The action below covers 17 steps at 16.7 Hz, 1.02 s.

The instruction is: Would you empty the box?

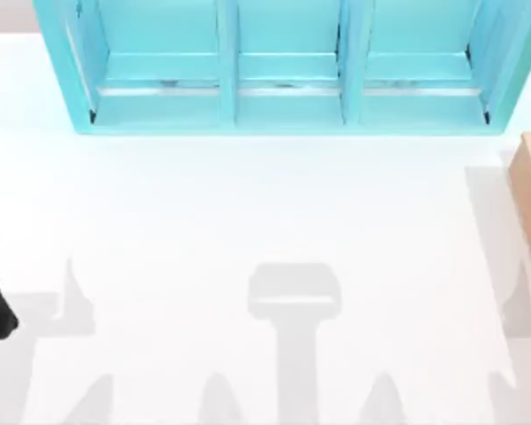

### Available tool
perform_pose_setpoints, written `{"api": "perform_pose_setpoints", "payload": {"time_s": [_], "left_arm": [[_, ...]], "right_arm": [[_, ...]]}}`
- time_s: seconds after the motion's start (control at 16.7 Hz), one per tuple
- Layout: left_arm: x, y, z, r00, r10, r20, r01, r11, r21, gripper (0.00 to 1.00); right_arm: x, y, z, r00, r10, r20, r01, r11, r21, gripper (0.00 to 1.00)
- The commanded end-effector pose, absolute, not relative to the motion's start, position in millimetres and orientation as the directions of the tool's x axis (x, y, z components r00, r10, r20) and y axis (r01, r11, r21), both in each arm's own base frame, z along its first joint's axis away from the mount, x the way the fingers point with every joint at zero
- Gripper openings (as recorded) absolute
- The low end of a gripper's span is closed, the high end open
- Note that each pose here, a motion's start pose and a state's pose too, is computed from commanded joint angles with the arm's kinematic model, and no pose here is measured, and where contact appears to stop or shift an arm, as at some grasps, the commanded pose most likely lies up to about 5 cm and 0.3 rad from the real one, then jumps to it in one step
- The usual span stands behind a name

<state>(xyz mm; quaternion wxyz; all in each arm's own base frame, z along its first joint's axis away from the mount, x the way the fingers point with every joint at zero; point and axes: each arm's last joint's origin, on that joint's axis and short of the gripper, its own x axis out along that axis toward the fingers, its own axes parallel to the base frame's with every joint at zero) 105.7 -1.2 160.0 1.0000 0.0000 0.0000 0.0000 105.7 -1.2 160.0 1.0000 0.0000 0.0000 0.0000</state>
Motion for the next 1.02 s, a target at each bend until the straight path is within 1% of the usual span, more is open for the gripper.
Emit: {"api": "perform_pose_setpoints", "payload": {"time_s": [0.18, 0.3, 0.42, 0.6, 0.72, 0.78, 0.9, 1.02], "left_arm": [[106, -1, 160, 1.0, 0.0, 0.0, 0.0, 1.0, 0.0, 1.0], [106, -1, 160, 1.0, 0.0, 0.0, 0.0, 1.0, 0.0, 1.0], [106, -1, 160, 1.0, 0.0, 0.0, 0.0, 1.0, 0.0, 1.0], [106, -1, 160, 1.0, 0.0, 0.0, 0.0, 1.0, 0.0, 1.0], [106, -1, 160, 1.0, 0.0, 0.0, 0.0, 1.0, 0.0, 1.0], [106, -1, 160, 1.0, 0.0, 0.0, 0.0, 1.0, 0.0, 1.0], [106, -1, 160, 1.0, 0.0, 0.0, 0.0, 1.0, 0.0, 1.0], [106, -1, 160, 1.0, 0.0, 0.0, 0.0, 1.0, 0.0, 1.0]], "right_arm": [[106, -2, 161, 1.0, -0.005, -0.015, 0.005, 1.0, -0.003, 1.0], [106, -4, 168, 0.997, -0.024, -0.073, 0.022, 1.0, -0.018, 1.0], [108, -6, 182, 0.984, -0.048, -0.171, 0.041, 0.998, -0.043, 1.0], [119, -13, 215, 0.924, -0.092, -0.371, 0.063, 0.994, -0.091, 1.0], [136, -19, 236, 0.842, -0.119, -0.526, 0.067, 0.991, -0.118, 1.0], [147, -24, 244, 0.784, -0.129, -0.607, 0.065, 0.99, -0.126, 1.0], [172, -35, 253, 0.633, -0.134, -0.762, 0.056, 0.99, -0.128, 1.0], [198, -49, 252, 0.456, -0.119, -0.882, 0.047, 0.993, -0.11, 1.0]]}}
